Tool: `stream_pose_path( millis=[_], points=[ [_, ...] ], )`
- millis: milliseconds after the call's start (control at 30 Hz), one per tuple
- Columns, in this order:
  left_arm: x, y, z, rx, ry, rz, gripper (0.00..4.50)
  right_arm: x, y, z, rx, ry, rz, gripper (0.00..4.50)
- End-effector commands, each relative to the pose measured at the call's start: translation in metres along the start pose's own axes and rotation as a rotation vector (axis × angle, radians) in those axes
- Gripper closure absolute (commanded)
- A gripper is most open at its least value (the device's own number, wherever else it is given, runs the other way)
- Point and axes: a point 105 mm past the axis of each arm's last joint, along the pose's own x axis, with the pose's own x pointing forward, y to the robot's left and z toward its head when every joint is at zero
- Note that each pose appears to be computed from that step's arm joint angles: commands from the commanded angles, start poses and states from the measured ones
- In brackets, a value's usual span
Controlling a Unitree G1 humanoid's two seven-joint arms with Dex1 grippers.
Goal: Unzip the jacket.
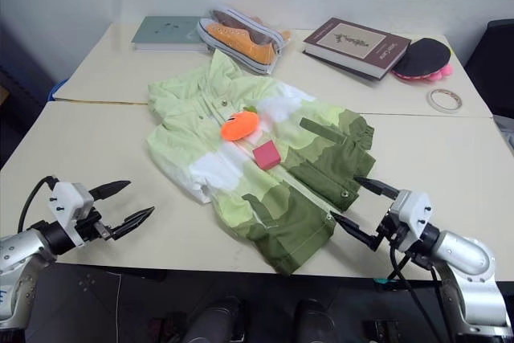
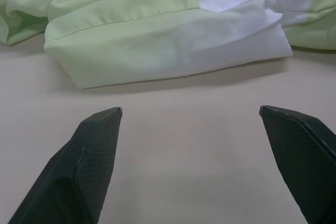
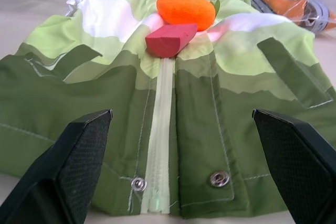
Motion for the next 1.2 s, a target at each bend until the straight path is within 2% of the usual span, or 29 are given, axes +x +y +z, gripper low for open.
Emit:
stream_pose_path(
  millis=[33, 133, 233, 400, 533, 600, 667, 800, 967, 1200],
  points=[
    [0.002, 0.002, 0.019, 0.023, -0.060, -0.001, 0.08, 0.003, 0.003, 0.012, -0.034, -0.041, 0.016, 0.00],
    [0.006, -0.001, 0.025, -0.017, -0.076, -0.030, 0.08, 0.006, 0.003, 0.016, -0.046, -0.056, 0.021, 0.00],
    [0.003, -0.008, 0.036, -0.137, -0.135, -0.103, 0.08, 0.007, 0.003, 0.019, -0.045, -0.062, 0.024, 0.00],
    [0.005, -0.017, 0.040, -0.154, -0.121, -0.168, 0.08, 0.018, 0.006, 0.030, -0.009, -0.097, 0.050, 0.00],
    [0.011, -0.030, 0.055, -0.174, -0.160, -0.242, 0.08, 0.058, 0.013, 0.054, -0.022, -0.098, 0.184, 0.00],
    [0.013, -0.036, 0.061, -0.198, -0.177, -0.280, 0.08, 0.079, 0.011, 0.066, 0.022, -0.109, 0.201, 0.00],
    [0.017, -0.039, 0.067, -0.196, -0.196, -0.291, 0.08, 0.106, 0.010, 0.069, 0.098, -0.055, 0.234, 0.00],
    [0.025, -0.039, 0.074, -0.189, -0.239, -0.270, 0.08, 0.154, 0.014, 0.060, 0.176, 0.079, 0.269, 0.00],
    [0.032, -0.044, 0.074, -0.183, -0.248, -0.267, 0.08, 0.200, -0.004, 0.048, 0.103, 0.119, 0.164, 0.00],
    [0.029, -0.047, 0.070, -0.168, -0.245, -0.220, 0.08, 0.210, 0.006, 0.020, 0.115, 0.212, 0.220, 0.00]
  ],
)
